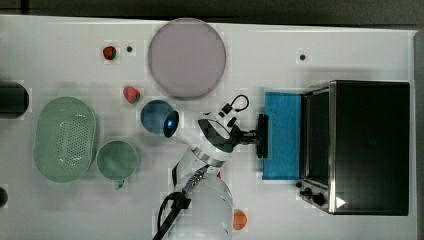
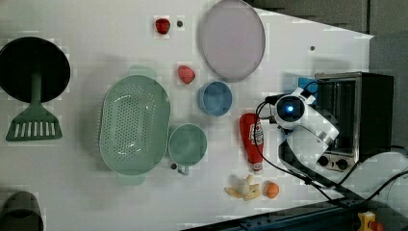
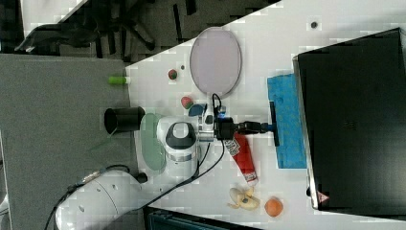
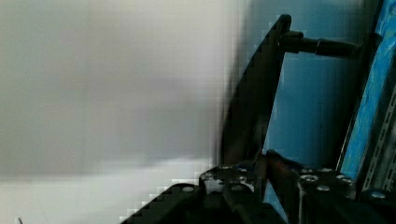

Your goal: Flap open oven.

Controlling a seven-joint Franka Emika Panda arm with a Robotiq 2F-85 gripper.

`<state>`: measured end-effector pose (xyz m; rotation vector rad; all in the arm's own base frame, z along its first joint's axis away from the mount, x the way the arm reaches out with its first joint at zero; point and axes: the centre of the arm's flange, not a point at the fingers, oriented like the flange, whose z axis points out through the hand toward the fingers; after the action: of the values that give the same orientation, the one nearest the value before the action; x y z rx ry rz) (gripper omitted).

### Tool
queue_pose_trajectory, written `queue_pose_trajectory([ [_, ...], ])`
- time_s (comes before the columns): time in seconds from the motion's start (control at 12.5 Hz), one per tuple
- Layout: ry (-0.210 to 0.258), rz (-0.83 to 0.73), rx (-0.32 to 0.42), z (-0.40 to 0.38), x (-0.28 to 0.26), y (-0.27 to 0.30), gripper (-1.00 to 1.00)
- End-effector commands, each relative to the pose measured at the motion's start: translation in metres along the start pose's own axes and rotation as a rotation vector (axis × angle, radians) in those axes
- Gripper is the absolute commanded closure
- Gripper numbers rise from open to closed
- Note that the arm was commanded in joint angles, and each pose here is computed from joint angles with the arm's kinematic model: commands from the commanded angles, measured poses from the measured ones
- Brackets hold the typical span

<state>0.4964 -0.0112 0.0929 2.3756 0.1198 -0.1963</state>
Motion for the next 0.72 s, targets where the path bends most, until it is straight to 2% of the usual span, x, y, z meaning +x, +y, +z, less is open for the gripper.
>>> queue_pose_trajectory([
  [0.08, 0.093, 0.187, 0.129, -0.049, 0.027, 0.026, 0.65],
  [0.48, -0.059, 0.71, 0.523, -0.156, 0.025, 0.131, 0.65],
  [0.64, -0.143, 0.831, 0.648, -0.204, 0.004, 0.185, 0.65],
  [0.72, -0.182, 0.855, 0.683, -0.226, -0.009, 0.211, 0.65],
])
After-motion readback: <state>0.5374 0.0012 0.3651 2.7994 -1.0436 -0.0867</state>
